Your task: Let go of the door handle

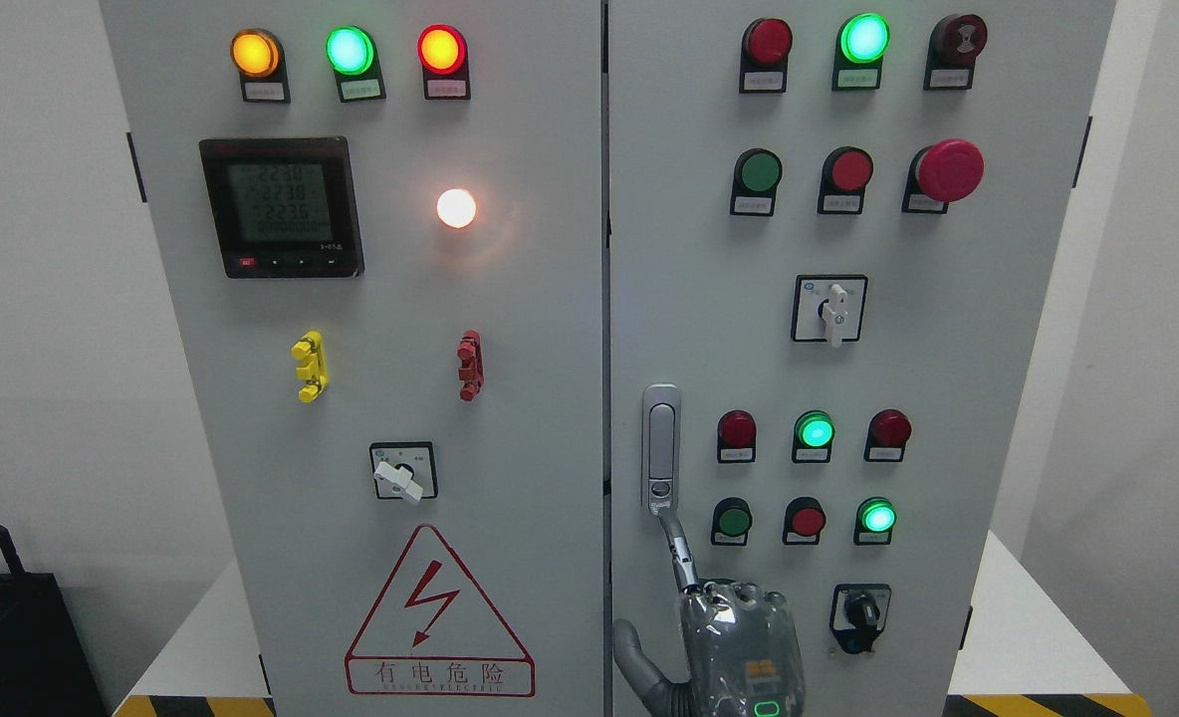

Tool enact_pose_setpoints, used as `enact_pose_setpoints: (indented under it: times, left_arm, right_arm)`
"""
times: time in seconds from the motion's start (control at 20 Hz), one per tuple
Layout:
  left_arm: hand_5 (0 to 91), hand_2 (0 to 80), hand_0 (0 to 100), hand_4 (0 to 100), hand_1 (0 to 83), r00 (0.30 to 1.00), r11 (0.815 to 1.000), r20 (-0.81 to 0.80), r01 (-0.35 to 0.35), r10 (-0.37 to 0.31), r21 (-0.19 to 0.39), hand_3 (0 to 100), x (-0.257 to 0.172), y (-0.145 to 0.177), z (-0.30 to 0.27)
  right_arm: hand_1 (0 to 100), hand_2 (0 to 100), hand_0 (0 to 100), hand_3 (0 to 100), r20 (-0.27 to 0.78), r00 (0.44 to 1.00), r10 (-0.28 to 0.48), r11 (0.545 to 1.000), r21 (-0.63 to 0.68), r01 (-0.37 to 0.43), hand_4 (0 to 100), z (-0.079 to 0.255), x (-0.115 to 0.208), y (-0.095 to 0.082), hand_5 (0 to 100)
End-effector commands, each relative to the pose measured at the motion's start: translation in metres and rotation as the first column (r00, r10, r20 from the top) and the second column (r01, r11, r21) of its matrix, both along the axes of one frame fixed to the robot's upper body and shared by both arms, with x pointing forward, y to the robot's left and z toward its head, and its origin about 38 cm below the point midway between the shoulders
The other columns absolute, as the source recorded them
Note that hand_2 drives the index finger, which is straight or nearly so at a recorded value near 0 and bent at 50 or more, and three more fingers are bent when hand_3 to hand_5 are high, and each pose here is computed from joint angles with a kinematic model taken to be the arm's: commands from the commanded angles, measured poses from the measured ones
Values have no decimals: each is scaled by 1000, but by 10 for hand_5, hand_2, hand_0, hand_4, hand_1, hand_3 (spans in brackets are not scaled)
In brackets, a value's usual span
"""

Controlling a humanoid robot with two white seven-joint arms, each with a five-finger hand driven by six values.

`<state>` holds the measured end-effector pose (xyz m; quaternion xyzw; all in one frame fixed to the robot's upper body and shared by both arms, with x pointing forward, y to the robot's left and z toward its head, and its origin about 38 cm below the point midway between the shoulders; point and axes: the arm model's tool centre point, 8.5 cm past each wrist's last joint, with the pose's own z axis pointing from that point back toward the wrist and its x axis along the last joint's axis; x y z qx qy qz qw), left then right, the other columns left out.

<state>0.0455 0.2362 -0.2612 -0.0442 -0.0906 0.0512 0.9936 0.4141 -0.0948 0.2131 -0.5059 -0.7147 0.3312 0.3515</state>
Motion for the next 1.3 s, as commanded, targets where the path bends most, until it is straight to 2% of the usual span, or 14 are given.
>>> enact_pose_setpoints:
  times: [0.0, 0.95, 1.25]
  left_arm:
    - [0, 0, 120, 0, 389, 1000, 1000, -17, -11, 11, -1, 0, -6, 0, 0]
    - [0, 0, 120, 0, 389, 1000, 1000, -17, -11, 11, -1, 0, -6, 0, 0]
    - [0, 0, 120, 0, 389, 1000, 1000, -17, -11, 11, -1, 0, -6, 0, 0]
  right_arm:
    - [354, 33, 350, 1000, -9, 1000, -2, 1000, -2, 2, 1000, -2, 1, -1, 1000]
    - [348, 22, 354, 1000, 67, 998, 6, 1000, 13, -6, 1000, 15, -2, -1, 1000]
    - [348, 38, 359, 1000, 98, 994, 37, 999, 13, -39, 1000, 18, -7, 1, 1000]
